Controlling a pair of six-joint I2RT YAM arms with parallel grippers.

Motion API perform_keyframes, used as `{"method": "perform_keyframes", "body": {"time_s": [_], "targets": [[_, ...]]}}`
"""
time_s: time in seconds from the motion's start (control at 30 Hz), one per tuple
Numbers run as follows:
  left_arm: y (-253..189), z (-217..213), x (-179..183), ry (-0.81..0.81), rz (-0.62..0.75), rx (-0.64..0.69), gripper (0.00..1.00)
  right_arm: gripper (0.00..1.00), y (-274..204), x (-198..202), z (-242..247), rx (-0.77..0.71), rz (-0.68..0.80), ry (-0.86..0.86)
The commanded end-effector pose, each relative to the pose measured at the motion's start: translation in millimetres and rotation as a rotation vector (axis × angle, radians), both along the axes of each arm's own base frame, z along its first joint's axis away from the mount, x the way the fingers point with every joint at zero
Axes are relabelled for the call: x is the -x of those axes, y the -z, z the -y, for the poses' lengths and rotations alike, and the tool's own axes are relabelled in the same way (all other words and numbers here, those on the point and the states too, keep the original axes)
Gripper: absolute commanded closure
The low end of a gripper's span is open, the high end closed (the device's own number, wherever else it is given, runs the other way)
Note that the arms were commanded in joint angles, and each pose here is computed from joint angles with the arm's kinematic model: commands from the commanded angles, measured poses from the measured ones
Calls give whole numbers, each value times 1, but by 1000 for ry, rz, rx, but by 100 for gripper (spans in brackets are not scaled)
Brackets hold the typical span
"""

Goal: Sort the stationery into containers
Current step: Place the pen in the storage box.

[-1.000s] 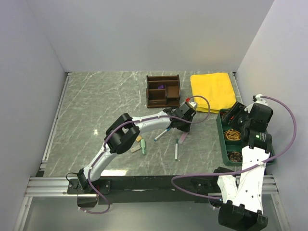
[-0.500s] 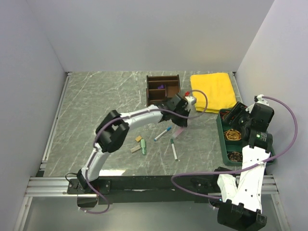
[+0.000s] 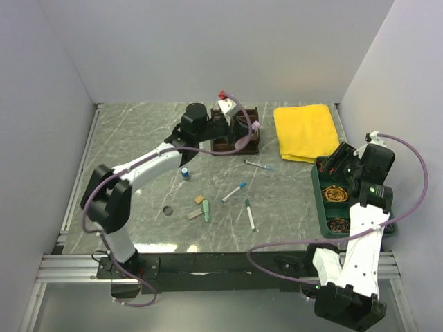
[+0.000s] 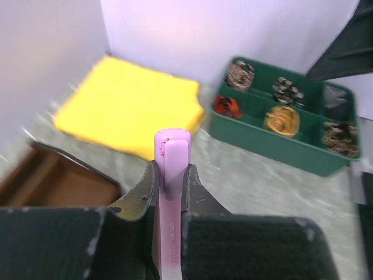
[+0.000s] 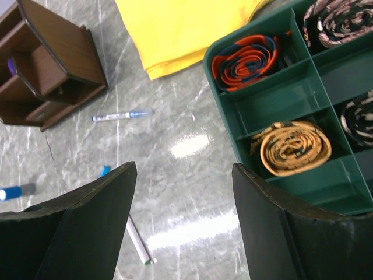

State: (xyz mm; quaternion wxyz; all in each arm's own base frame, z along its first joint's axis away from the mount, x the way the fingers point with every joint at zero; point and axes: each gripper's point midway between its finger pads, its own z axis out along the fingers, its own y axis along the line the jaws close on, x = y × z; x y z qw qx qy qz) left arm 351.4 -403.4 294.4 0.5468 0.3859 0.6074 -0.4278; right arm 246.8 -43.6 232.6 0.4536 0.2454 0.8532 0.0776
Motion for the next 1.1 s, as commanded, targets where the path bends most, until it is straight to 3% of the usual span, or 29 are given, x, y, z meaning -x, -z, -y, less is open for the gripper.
{"method": "perform_keyframes", "body": {"time_s": [0.0, 0.4, 1.0, 1.07], "targets": [[8, -5, -30, 157, 214, 95, 99, 26, -21, -28, 7, -21, 88, 17], [35, -26, -134, 179, 256, 55, 99, 26, -14, -53, 19, -11, 48, 9], [81, -37, -180, 196, 316, 0, 99, 26, -8, -60, 34, 46, -3, 20], [78, -37, -181, 186, 336, 1, 94, 26, -8, -61, 33, 43, -4, 16]]}}
